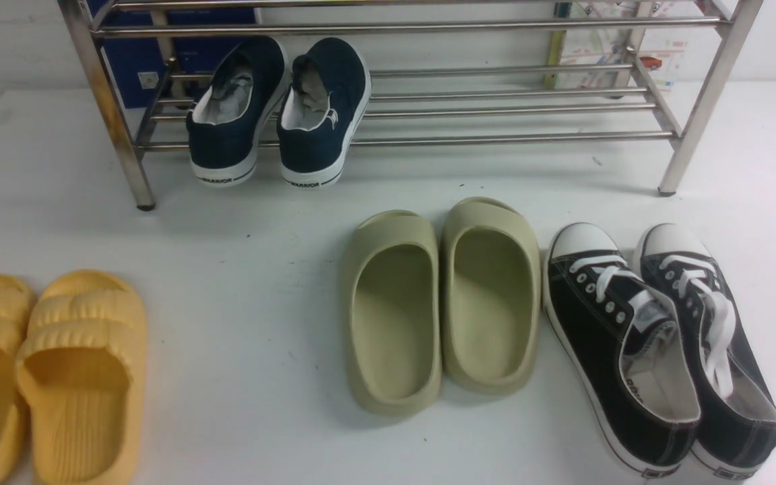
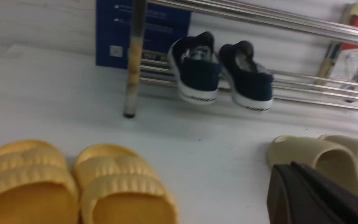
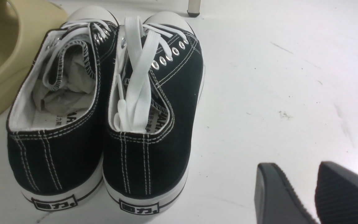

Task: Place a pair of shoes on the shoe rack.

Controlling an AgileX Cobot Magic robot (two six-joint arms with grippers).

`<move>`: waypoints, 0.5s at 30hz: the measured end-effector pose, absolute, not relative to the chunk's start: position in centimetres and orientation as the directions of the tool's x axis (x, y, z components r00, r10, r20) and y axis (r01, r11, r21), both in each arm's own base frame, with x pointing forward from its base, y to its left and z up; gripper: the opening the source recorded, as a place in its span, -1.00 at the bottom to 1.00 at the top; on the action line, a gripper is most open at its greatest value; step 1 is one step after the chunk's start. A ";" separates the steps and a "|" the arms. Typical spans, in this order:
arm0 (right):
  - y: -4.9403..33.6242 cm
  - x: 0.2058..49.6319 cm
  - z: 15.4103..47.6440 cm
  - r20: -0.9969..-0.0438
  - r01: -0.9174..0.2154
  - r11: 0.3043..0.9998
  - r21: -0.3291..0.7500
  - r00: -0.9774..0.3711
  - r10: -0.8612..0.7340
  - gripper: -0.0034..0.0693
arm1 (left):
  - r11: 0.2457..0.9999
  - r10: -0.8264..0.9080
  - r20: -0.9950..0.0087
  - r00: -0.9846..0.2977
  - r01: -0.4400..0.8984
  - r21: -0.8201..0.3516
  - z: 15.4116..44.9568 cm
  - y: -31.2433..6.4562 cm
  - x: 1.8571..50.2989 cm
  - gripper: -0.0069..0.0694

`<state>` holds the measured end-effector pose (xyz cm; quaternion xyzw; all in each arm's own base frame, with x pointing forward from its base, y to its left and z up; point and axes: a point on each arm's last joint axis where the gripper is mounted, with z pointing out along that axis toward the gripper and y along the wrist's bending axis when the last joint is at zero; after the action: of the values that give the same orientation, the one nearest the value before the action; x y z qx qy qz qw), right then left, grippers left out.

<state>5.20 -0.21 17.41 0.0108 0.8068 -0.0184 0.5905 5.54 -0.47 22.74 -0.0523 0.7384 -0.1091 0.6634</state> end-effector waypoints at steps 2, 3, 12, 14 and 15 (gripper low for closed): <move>-0.2 5.2 17.4 -0.953 0.039 0.999 -0.017 -0.302 -0.004 -0.25 | 0.973 -0.224 -0.963 -0.149 0.021 -0.230 20.3 -0.2 5.4 -0.85; -0.2 5.2 17.4 -0.953 0.039 0.999 -0.017 -0.302 -0.004 -0.25 | 0.973 -0.229 -0.956 -0.185 -0.003 -0.233 19.1 -0.2 5.4 -0.85; -0.2 5.2 17.4 -0.953 0.039 0.999 -0.017 -0.302 -0.004 -0.25 | 0.960 -0.278 -0.904 -0.325 -0.063 -0.272 16.8 -0.2 5.2 -0.85; -0.2 5.2 17.4 -0.953 0.039 0.999 -0.017 -0.302 -0.004 -0.25 | 0.960 -0.279 -0.904 -0.325 -0.063 -0.273 16.8 -0.2 5.2 -0.85; -0.2 5.2 17.4 -0.953 0.039 0.999 -0.017 -0.302 -0.004 -0.25 | 0.960 -0.279 -0.904 -0.325 -0.063 -0.273 16.8 -0.2 5.2 -0.85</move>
<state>5.20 -0.21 17.41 0.0108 0.8068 -0.0184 0.5905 5.18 -0.19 16.75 -0.1055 0.8085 -0.0945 0.5712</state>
